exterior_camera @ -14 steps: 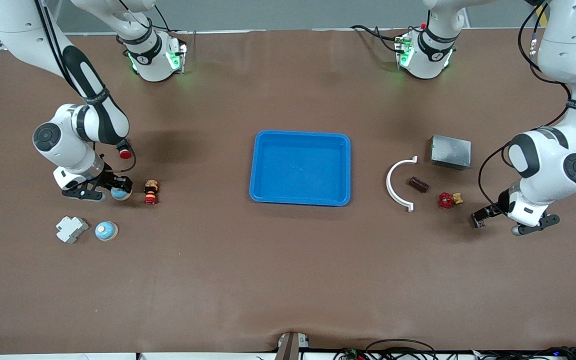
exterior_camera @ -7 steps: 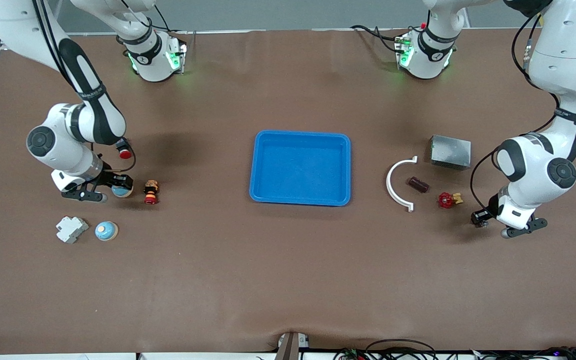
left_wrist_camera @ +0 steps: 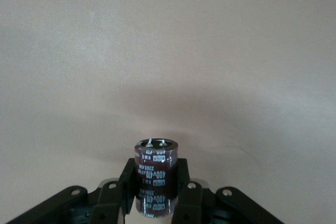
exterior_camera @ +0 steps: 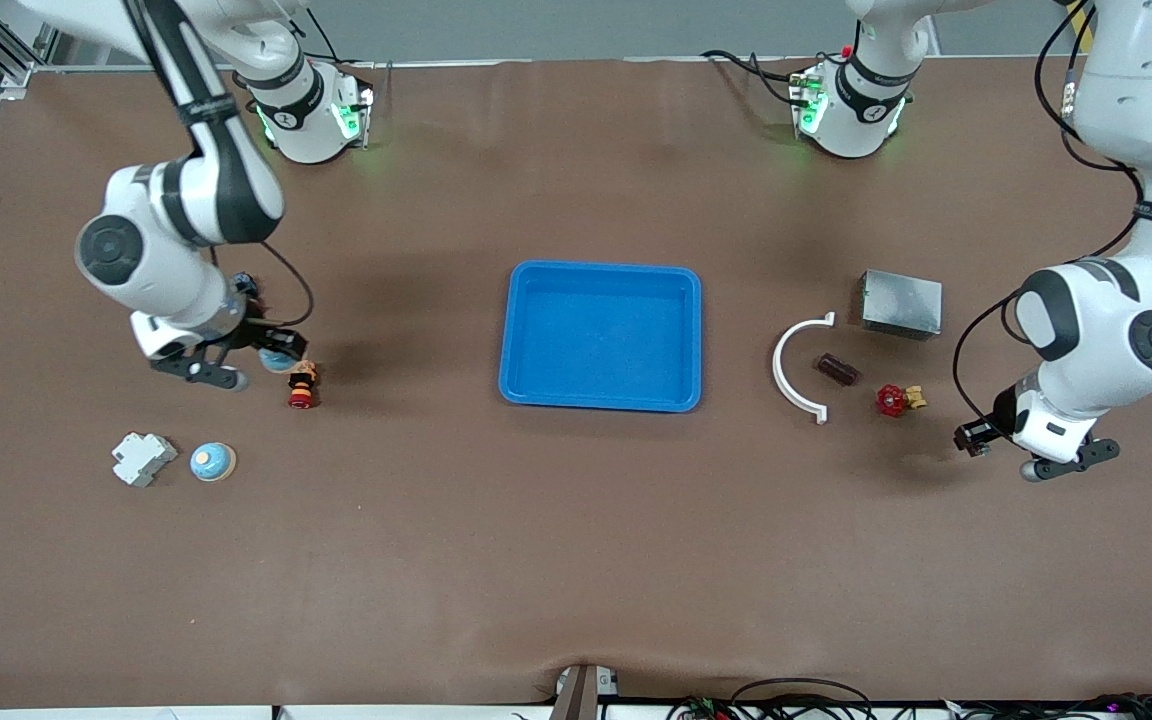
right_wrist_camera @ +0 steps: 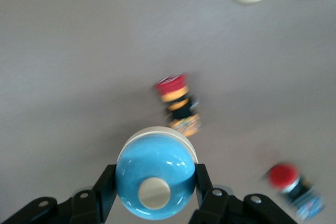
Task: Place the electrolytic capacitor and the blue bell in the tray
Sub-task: 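Carry the bell and capacitor over the blue tray with both grippers, then lower both items into the tray and open both grippers, then move the right gripper to the second blue bell while the left gripper reaches the capacitor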
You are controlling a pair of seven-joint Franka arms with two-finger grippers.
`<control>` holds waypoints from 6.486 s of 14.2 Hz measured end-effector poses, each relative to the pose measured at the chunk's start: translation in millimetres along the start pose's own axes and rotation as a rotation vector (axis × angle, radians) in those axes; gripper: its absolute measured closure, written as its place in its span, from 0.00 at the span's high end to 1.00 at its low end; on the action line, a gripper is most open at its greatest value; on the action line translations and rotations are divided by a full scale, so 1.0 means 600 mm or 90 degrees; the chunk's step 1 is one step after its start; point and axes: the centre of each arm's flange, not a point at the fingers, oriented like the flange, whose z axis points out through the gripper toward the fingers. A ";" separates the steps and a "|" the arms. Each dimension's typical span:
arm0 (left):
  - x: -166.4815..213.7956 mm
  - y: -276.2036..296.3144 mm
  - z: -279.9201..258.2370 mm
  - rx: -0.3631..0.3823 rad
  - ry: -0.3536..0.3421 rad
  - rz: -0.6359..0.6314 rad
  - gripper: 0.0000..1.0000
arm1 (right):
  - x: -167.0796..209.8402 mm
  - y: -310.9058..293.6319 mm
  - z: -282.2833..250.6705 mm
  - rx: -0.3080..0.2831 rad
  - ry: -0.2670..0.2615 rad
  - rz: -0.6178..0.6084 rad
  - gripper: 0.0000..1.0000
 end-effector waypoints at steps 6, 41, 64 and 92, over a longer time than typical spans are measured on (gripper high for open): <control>-0.038 0.164 -0.084 -0.020 -0.082 -0.104 0.34 | -0.124 -0.204 -0.080 -0.004 0.005 0.110 0.64; -0.487 0.618 0.124 0.144 -0.231 -0.446 0.48 | -0.347 -0.581 0.211 0.028 0.040 0.379 0.64; -0.207 0.274 0.059 0.272 -0.071 -0.463 0.80 | -0.358 -0.610 0.167 -0.116 0.037 0.295 1.00; -0.229 0.274 0.090 0.171 -0.058 -0.391 0.35 | 0.236 0.191 0.068 -0.031 0.060 -0.054 1.00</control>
